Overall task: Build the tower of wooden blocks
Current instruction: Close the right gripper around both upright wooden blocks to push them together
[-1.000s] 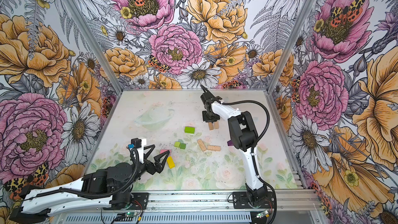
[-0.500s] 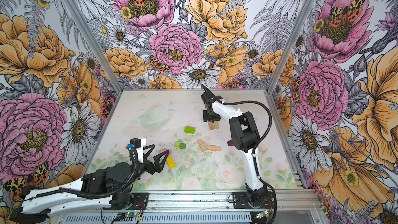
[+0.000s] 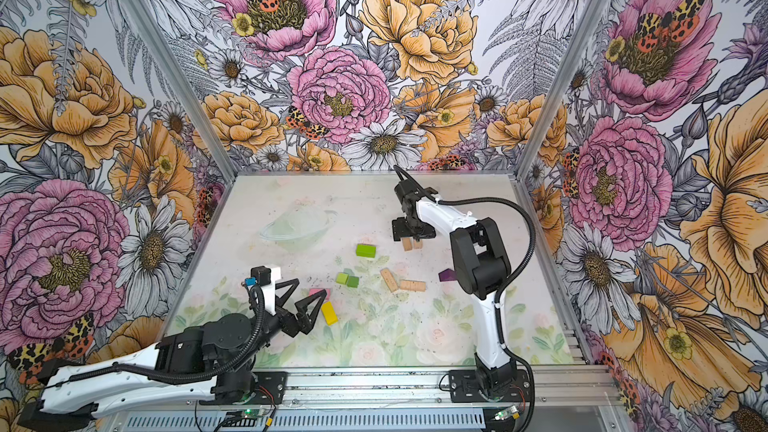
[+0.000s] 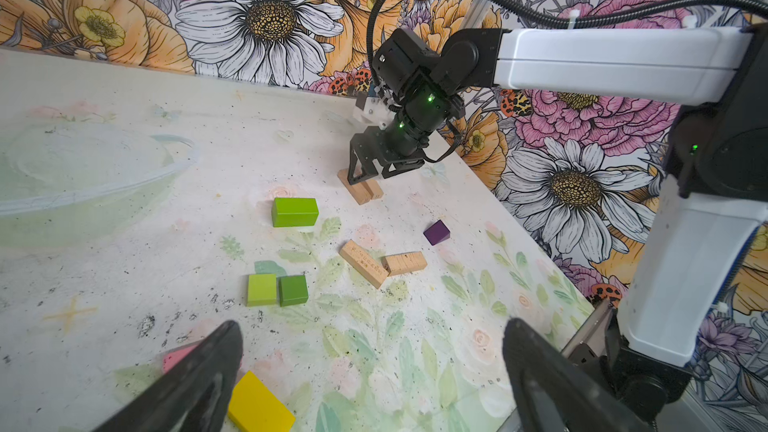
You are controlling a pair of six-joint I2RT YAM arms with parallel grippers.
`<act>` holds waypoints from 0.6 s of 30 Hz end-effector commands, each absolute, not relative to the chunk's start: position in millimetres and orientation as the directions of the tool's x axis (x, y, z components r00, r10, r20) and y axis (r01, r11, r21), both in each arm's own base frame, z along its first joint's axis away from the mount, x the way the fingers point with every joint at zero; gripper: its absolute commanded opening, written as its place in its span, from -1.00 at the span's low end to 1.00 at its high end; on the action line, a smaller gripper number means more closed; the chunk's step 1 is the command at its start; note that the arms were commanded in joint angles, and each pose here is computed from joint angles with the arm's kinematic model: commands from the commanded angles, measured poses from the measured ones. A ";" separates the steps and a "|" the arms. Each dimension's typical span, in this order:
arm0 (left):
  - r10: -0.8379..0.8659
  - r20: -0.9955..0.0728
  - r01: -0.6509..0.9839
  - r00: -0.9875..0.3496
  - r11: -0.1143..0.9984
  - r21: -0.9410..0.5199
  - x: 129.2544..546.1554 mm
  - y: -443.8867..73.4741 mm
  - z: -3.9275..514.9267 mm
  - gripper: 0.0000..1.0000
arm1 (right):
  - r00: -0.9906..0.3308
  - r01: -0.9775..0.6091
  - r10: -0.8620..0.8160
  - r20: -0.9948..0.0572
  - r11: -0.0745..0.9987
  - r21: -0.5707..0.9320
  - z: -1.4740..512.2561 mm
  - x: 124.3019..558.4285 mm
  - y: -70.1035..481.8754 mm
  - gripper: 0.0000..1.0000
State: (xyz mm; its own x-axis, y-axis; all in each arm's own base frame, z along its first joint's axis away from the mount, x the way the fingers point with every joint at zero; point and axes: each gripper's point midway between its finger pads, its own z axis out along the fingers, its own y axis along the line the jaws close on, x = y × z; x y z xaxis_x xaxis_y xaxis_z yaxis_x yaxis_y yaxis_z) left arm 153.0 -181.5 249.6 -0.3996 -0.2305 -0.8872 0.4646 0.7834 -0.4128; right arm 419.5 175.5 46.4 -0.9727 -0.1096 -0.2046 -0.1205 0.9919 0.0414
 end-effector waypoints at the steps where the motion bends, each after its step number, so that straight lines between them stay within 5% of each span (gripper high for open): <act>1: -0.260 -0.876 0.480 -0.407 0.755 -0.447 150.2 -183.2 260.6 0.98 | -0.971 -0.145 -0.129 -0.202 0.987 0.064 37.7 422.1 179.9 0.78; 18: -0.253 -0.885 0.473 -0.392 0.769 -0.430 152.4 -180.9 260.8 0.98 | -0.981 -0.101 -0.094 -0.168 0.994 0.034 14.3 431.1 167.7 0.77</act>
State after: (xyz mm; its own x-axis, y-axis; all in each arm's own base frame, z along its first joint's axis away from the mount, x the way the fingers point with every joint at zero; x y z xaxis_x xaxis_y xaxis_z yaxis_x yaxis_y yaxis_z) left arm 152.7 -181.8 249.6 -0.4017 -0.2315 -0.8860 0.4652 0.7818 -0.4152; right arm 422.2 169.4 21.7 -0.9805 -0.1068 -0.1647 -0.1147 0.9927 0.0387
